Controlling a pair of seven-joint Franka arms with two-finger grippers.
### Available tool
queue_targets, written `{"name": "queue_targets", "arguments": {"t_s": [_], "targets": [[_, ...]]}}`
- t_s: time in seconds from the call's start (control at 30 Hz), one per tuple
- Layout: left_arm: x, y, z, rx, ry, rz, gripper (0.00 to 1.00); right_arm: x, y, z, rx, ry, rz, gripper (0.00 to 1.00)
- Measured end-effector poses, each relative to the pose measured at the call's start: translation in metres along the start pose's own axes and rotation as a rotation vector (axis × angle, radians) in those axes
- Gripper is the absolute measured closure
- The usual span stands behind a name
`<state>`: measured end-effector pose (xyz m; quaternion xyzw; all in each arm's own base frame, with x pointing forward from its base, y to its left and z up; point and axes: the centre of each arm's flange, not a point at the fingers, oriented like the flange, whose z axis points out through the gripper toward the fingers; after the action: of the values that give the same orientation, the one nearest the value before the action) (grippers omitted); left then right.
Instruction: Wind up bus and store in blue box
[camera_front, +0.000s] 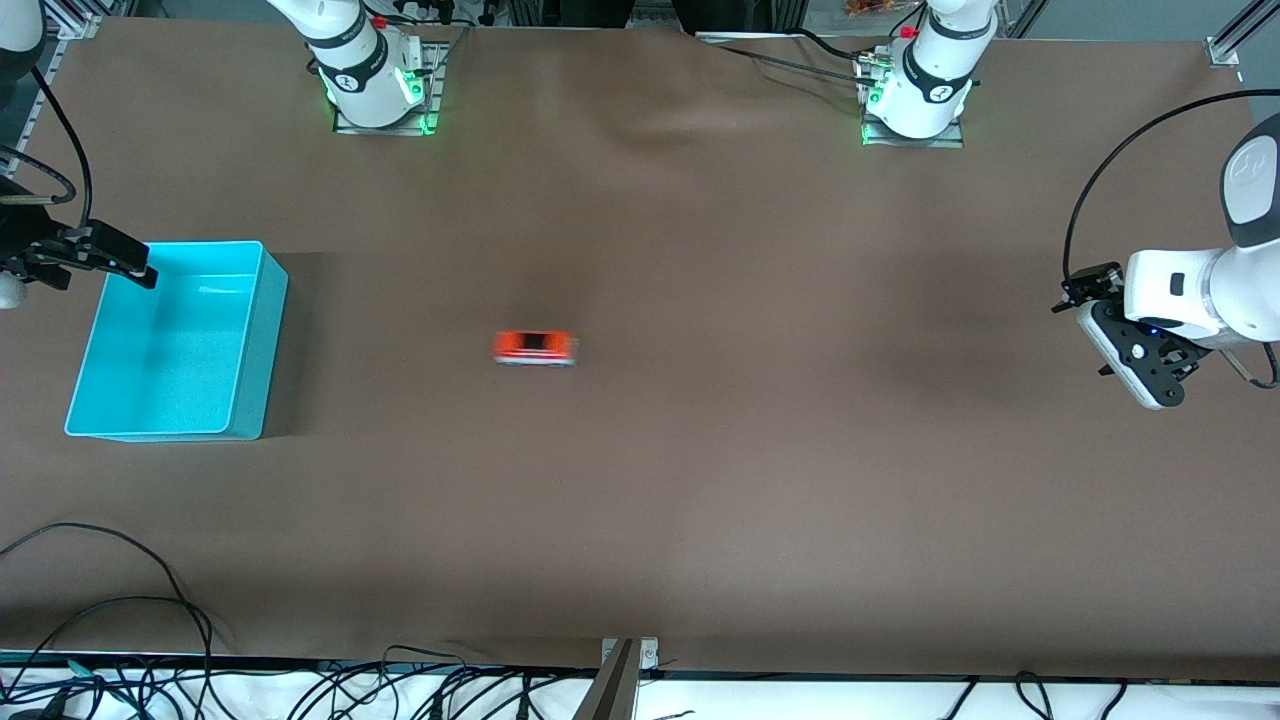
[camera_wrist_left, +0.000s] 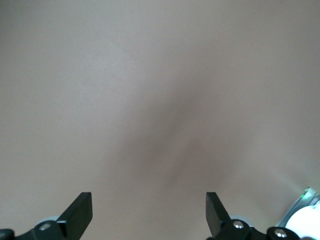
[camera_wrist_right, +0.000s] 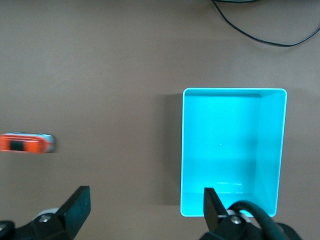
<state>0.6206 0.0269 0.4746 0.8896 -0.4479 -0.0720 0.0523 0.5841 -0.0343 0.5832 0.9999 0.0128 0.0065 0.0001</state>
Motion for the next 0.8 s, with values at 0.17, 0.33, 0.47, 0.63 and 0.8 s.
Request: {"name": "queue_targets", "arguments": {"t_s": [0.17, 0.33, 0.47, 0.63, 0.8], "targets": [[0.005, 0.012, -0.019, -0.044, 0.007, -0.077, 0.00, 0.000, 0.000, 0.000, 0.000, 0.000, 0.000, 0.00], [0.004, 0.025, -0.043, -0.110, 0.010, -0.160, 0.00, 0.000, 0.000, 0.000, 0.000, 0.000, 0.000, 0.00], [0.004, 0.035, -0.060, -0.129, 0.006, -0.209, 0.00, 0.000, 0.000, 0.000, 0.000, 0.000, 0.000, 0.00], [0.004, 0.047, -0.072, -0.127, -0.014, -0.224, 0.00, 0.000, 0.000, 0.000, 0.000, 0.000, 0.000, 0.00], [0.011, 0.059, -0.081, -0.079, -0.039, -0.244, 0.00, 0.000, 0.000, 0.000, 0.000, 0.000, 0.000, 0.00]]}}
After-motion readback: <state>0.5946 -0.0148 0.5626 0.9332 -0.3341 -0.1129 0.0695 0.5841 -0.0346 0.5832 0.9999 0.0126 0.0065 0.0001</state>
